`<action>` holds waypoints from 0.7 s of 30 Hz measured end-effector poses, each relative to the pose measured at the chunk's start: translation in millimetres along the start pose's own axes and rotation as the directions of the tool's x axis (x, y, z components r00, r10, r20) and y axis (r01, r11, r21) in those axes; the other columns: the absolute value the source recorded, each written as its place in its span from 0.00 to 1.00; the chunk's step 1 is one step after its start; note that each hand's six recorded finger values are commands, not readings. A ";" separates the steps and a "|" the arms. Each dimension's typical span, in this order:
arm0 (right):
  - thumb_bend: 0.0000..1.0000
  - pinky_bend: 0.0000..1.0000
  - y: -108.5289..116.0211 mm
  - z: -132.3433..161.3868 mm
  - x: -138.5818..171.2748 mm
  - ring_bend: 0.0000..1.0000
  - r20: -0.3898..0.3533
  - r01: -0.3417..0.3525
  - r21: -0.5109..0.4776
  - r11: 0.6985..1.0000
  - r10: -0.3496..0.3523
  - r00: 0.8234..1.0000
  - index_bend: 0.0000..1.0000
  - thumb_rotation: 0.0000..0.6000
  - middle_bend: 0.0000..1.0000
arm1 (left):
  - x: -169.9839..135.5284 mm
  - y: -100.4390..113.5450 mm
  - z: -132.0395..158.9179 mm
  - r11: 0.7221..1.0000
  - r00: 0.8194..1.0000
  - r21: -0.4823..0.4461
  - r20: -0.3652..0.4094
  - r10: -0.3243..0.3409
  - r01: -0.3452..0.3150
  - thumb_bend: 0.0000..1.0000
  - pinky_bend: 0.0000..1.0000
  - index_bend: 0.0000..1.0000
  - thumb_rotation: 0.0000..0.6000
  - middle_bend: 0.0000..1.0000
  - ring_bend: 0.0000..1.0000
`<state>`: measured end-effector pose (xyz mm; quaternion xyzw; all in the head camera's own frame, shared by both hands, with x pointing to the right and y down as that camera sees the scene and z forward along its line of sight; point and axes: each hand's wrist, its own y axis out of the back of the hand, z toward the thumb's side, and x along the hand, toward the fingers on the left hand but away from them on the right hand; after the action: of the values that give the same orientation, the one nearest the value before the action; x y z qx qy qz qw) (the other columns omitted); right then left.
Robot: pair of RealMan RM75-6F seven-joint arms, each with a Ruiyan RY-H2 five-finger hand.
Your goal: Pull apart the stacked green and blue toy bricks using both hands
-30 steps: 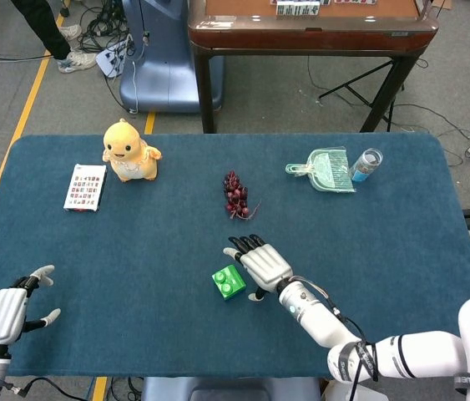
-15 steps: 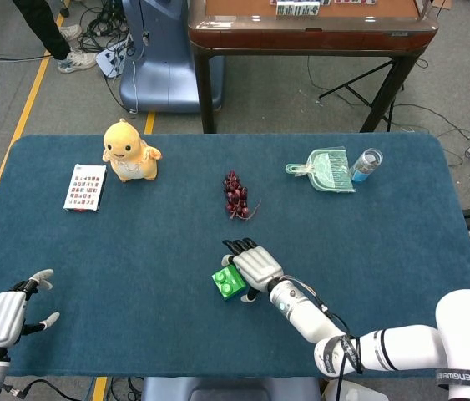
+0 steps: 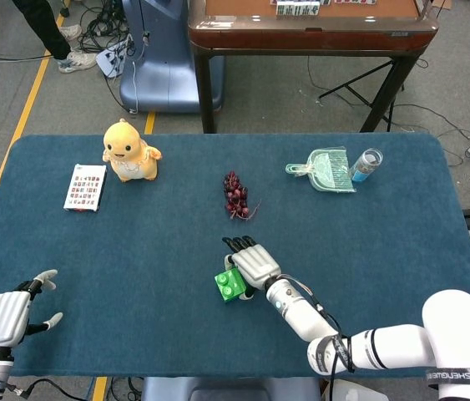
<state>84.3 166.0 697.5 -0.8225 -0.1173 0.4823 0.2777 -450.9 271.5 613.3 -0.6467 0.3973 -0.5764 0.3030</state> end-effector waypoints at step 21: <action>0.10 0.00 97.5 -32.8 64.3 0.00 0.039 0.216 -0.140 0.966 -0.212 0.976 0.56 1.00 0.07 | 33.2 28.0 60.2 0.984 0.992 -0.173 0.129 -0.007 0.030 0.07 1.00 0.17 1.00 0.82 0.95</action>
<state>137.8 104.6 607.6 -0.8171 -0.2430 0.4496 0.2668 -395.4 224.9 597.0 -0.7100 0.4200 -0.4995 0.2647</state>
